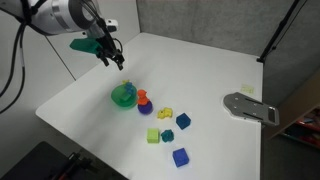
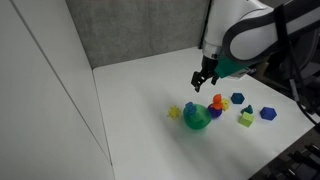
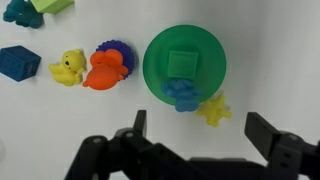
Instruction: Put the green block on top of the blue block at the back of the table
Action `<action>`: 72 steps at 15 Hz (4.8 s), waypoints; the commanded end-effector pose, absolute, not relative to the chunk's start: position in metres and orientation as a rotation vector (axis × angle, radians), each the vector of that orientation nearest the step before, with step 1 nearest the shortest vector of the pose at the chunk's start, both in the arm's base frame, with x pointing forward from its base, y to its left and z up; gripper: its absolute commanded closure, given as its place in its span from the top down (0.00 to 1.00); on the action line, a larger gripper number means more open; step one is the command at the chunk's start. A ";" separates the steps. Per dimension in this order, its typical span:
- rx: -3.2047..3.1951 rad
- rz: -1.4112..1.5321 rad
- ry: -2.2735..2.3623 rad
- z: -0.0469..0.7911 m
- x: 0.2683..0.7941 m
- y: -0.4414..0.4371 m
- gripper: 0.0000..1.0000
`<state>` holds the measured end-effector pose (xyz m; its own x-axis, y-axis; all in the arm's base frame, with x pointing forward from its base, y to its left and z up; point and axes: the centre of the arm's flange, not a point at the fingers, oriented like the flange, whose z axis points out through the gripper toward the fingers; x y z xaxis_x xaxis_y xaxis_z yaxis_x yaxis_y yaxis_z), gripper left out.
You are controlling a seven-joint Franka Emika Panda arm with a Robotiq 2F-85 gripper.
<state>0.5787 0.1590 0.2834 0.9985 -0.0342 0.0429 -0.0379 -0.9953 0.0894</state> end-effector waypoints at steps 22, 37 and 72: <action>3.020 -0.041 -0.182 0.160 0.585 0.146 1.00; 3.021 -0.168 -0.228 0.105 0.579 0.145 1.00; 3.035 0.117 -0.222 0.063 0.580 0.148 0.75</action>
